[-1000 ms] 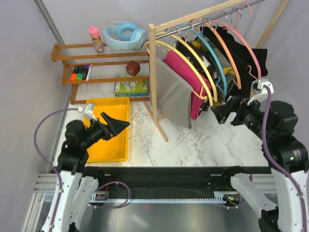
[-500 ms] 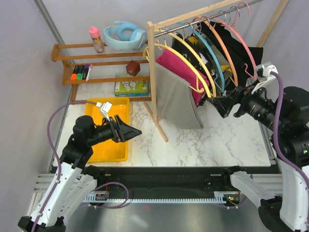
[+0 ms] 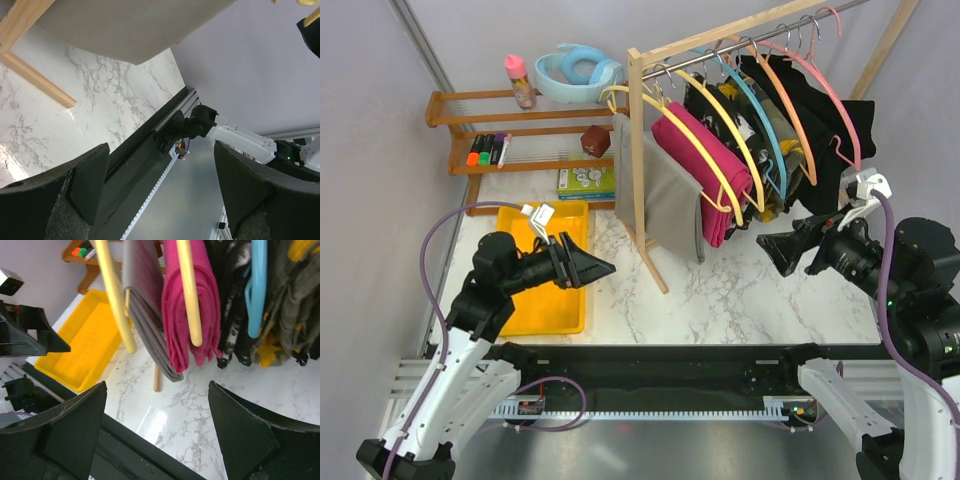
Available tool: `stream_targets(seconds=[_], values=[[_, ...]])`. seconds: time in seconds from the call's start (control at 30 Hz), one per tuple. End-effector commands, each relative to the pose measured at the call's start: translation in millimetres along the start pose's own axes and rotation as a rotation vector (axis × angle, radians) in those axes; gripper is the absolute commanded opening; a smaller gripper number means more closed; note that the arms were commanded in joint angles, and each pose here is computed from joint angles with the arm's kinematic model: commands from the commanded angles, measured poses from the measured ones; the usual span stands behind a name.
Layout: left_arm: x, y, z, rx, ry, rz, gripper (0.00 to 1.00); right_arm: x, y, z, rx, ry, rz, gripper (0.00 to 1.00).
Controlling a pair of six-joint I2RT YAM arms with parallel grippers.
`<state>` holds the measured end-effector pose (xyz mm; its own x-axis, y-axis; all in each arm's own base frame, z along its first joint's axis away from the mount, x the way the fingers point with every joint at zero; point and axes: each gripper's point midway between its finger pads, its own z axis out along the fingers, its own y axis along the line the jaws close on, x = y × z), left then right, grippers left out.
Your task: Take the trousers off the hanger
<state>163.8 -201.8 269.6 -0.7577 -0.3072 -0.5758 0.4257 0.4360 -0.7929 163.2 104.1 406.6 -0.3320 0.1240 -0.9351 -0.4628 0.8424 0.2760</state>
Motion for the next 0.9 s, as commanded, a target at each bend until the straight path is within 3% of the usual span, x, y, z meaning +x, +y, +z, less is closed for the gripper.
stream_targets(seconds=[0.0,0.17,0.5,0.67,0.87], values=[[-13.4,-28.7,-6.2,0.087,-0.026,0.112,0.92,-32.7,38.0,-7.7,-0.184,-0.099,-0.027,0.89],[-18.3,-41.8,-7.8,0.140,-0.036,0.152,0.92,-51.2,64.0,16.8,-0.374,-0.098,0.061,0.84],[-14.7,-43.5,-10.1,0.162,-0.037,0.158,0.93,-69.5,62.0,72.0,-0.375,-0.066,0.060,0.80],[-12.3,-42.0,-10.8,0.161,-0.039,0.157,0.93,-53.2,82.8,94.5,-0.400,-0.015,0.033,0.67],[-6.6,-38.5,-12.2,0.159,-0.035,0.137,0.93,-71.4,85.1,104.2,-0.387,-0.057,0.014,0.68]])
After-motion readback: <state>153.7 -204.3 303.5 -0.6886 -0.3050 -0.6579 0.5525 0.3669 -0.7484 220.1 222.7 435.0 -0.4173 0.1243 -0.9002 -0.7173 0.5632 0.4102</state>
